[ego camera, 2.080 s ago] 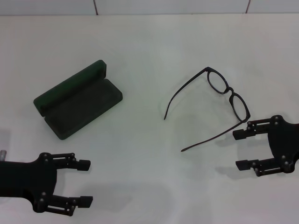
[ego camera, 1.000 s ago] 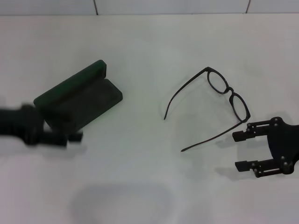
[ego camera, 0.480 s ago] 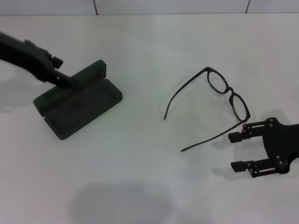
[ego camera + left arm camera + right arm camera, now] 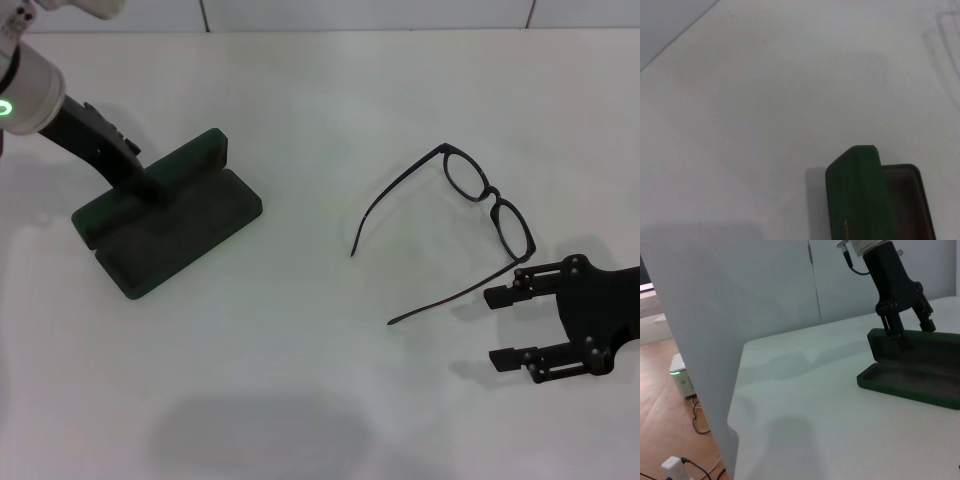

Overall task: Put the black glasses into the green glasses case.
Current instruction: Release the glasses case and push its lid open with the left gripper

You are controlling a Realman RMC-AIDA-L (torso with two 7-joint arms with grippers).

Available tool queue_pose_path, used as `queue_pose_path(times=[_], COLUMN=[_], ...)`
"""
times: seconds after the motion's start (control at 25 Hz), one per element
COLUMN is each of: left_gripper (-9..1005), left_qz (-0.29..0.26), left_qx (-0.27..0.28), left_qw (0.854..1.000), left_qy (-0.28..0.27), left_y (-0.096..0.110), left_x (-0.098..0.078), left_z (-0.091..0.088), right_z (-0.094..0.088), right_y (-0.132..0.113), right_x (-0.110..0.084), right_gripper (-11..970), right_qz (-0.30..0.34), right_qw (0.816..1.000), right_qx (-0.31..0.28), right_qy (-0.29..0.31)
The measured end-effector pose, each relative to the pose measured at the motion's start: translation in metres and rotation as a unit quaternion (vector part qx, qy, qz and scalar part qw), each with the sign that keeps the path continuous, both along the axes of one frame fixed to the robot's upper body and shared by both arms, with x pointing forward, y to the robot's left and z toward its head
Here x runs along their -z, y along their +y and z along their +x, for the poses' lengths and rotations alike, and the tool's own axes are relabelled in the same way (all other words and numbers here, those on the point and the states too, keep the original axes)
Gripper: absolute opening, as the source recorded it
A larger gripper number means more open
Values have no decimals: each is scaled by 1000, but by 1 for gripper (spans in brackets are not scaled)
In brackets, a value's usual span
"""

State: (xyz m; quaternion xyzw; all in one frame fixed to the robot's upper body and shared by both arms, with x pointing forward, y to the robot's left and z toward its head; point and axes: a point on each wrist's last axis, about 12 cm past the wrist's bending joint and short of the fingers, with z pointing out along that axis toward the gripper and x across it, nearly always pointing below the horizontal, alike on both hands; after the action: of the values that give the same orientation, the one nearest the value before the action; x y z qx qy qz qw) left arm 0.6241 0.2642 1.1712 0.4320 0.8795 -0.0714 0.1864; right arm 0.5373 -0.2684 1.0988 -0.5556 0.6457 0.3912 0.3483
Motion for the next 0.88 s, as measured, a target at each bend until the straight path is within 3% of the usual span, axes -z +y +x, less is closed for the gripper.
queue_pose_path(times=[0.16,0.36,0.56,0.88], left_gripper=[853,730,538,326], left_qz=[3,8,5,12], left_qx=[0,15,26,36], left_qw=[1000,1000,999,999], left_qy=[-5,-14,-39,-25], left_y=[-1,-4,-6,-10], left_x=[0,-1,-6,-1], left_z=[2,1,-2,-3], right_z=[0,1,1,2], right_y=[0,-1,-3,-2], right_x=[0,0,1,1], right_gripper=[647,645,642,638], right_qz=[0,1,0,-2], right_qw=[1000,1000,1000,1000], right_qx=[3,8,11,14], right_qy=[-1,-2,-2,-4])
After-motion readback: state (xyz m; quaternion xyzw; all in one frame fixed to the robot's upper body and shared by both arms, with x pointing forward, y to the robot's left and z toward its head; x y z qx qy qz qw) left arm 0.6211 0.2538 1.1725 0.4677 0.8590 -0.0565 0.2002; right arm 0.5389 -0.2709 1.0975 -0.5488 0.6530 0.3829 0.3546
